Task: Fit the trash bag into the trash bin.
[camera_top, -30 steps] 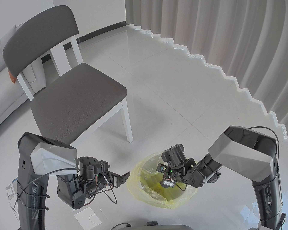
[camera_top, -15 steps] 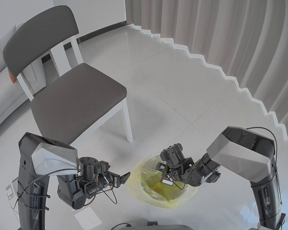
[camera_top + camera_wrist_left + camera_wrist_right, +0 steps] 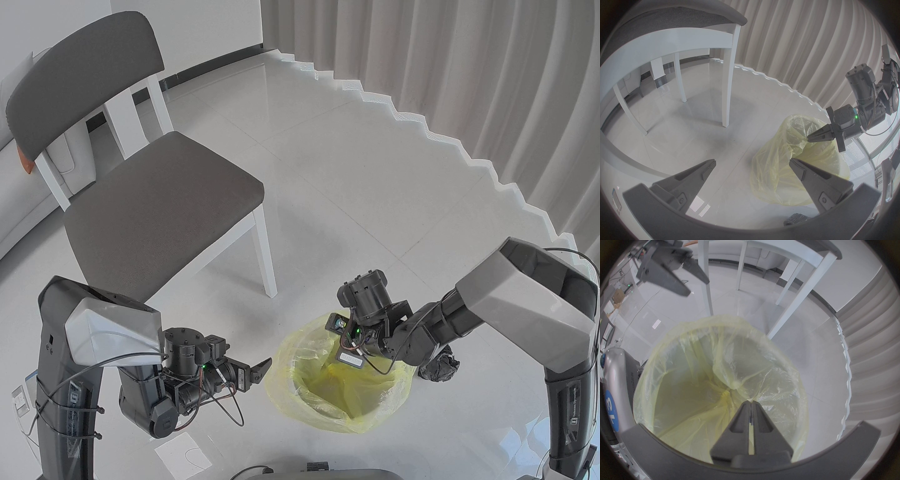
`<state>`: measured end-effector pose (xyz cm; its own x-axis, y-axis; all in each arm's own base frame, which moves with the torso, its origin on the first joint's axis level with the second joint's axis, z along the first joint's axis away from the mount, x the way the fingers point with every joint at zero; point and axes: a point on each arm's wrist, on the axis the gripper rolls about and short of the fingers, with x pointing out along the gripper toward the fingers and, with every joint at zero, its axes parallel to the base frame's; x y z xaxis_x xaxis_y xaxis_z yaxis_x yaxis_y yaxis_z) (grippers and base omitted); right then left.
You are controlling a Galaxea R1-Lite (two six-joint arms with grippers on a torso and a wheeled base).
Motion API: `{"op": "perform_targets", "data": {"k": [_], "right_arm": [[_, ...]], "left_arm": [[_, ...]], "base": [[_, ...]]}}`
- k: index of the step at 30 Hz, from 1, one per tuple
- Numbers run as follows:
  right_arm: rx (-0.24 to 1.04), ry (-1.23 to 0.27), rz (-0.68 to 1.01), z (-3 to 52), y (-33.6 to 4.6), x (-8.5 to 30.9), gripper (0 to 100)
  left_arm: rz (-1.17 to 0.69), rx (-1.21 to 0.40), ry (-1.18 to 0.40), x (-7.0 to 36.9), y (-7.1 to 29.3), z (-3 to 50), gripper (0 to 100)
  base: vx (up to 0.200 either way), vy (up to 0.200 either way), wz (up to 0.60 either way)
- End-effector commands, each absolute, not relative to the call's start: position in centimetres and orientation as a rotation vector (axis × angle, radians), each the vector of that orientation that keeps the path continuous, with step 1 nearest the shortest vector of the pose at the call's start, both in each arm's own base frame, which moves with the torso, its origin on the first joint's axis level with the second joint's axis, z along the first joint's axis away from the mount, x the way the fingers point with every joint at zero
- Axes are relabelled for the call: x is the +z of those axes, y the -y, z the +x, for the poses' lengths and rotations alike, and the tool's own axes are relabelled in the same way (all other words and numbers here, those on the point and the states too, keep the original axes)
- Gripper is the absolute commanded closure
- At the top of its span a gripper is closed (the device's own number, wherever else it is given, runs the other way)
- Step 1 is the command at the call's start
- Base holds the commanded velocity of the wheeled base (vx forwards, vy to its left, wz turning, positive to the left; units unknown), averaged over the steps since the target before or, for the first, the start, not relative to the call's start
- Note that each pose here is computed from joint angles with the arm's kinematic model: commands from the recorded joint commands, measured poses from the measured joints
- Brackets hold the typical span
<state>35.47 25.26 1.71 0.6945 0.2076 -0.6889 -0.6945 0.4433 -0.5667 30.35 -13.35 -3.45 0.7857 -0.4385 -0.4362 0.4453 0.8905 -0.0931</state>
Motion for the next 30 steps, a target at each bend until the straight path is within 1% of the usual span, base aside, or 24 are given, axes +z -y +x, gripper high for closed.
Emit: {"op": "perform_targets", "data": {"k": [1,6,14,20,30], "right_arm": [[0.569,-0.537,-0.933,36.8,-25.2,4.1,100],[0.557,-0.544,-0.931,38.6,-25.7,4.1,100],[0.547,-0.587,-0.933,41.2,-26.1,2.5,100],[0.542,-0.606,-0.934,42.1,-26.1,1.0,100],[0.537,-0.594,-0.928,42.4,-26.3,1.1,100]], "left_arm": [[0.014,-0.475,-0.461,-3.4,13.2,30.1,0],[0.013,-0.472,-0.464,-3.5,13.0,29.9,0],[0.013,-0.471,-0.471,-3.5,12.9,29.7,0],[0.009,-0.468,-0.468,-3.5,12.8,29.8,0],[0.005,-0.466,-0.452,-3.6,12.7,29.9,0]], "base": [[0.0,0.0,0.0],[0.0,0.0,0.0],[0.0,0.0,0.0],[0.0,0.0,0.0],[0.0,0.0,0.0]]}}
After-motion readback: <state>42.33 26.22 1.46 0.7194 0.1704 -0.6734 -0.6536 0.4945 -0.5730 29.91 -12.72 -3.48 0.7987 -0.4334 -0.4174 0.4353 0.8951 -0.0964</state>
